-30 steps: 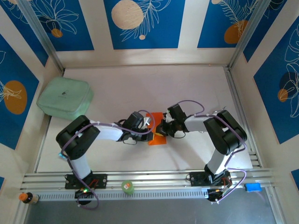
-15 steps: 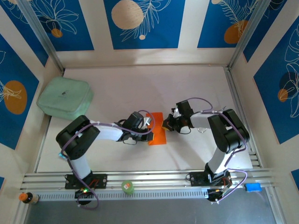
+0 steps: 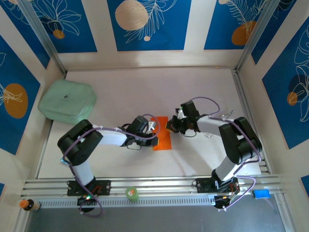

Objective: Fold a paper plane with a square sheet of paper (pick it up from the middle)
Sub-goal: Fold the triangle a second time at the center of the table.

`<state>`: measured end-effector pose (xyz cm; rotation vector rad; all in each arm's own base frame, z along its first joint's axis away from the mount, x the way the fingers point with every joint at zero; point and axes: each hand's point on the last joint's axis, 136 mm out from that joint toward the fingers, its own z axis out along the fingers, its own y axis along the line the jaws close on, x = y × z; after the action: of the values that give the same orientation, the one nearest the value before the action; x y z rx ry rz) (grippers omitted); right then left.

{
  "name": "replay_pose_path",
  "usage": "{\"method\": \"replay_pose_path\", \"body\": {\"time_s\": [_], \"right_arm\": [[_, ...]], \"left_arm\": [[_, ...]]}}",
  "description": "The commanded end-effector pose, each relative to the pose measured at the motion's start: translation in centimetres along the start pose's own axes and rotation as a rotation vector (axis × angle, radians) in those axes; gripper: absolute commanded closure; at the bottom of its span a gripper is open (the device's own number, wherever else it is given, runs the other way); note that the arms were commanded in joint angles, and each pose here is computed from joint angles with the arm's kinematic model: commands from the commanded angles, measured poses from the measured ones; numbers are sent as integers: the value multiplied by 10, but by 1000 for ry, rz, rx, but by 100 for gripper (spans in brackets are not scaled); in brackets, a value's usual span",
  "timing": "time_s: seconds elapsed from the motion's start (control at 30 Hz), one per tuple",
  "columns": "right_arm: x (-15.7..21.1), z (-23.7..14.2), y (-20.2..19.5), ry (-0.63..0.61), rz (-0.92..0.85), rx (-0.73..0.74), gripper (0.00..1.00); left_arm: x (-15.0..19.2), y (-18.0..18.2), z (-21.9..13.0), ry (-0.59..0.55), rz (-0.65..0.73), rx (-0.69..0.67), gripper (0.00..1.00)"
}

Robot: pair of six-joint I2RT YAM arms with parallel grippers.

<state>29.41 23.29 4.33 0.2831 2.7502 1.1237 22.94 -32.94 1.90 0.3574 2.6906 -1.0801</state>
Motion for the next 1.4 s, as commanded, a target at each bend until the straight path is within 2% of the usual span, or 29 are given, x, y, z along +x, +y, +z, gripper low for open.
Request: {"method": "replay_pose_path", "body": {"time_s": [0.0,0.27,0.5,0.73,0.9,1.0,1.17,1.37], "right_arm": [[17,12,-6,67,20,14,100],[34,22,-49,103,103,112,100],[36,21,-48,105,115,93,100],[36,22,-47,103,121,88,100],[37,22,-48,105,122,89,100],[37,22,-49,108,125,92,100],[38,22,-52,109,125,103,100],[36,21,-51,104,121,104,100]], "left_arm": [[32,41,0,101,-56,-154,100],[15,17,-7,63,-54,-85,100],[-17,-24,-19,6,-27,11,100],[-26,-40,1,30,-37,100,100],[-24,-33,16,53,-65,102,99],[-14,-16,21,74,-95,47,99],[2,-1,18,92,-116,12,99],[13,0,11,108,-103,5,97]]}}
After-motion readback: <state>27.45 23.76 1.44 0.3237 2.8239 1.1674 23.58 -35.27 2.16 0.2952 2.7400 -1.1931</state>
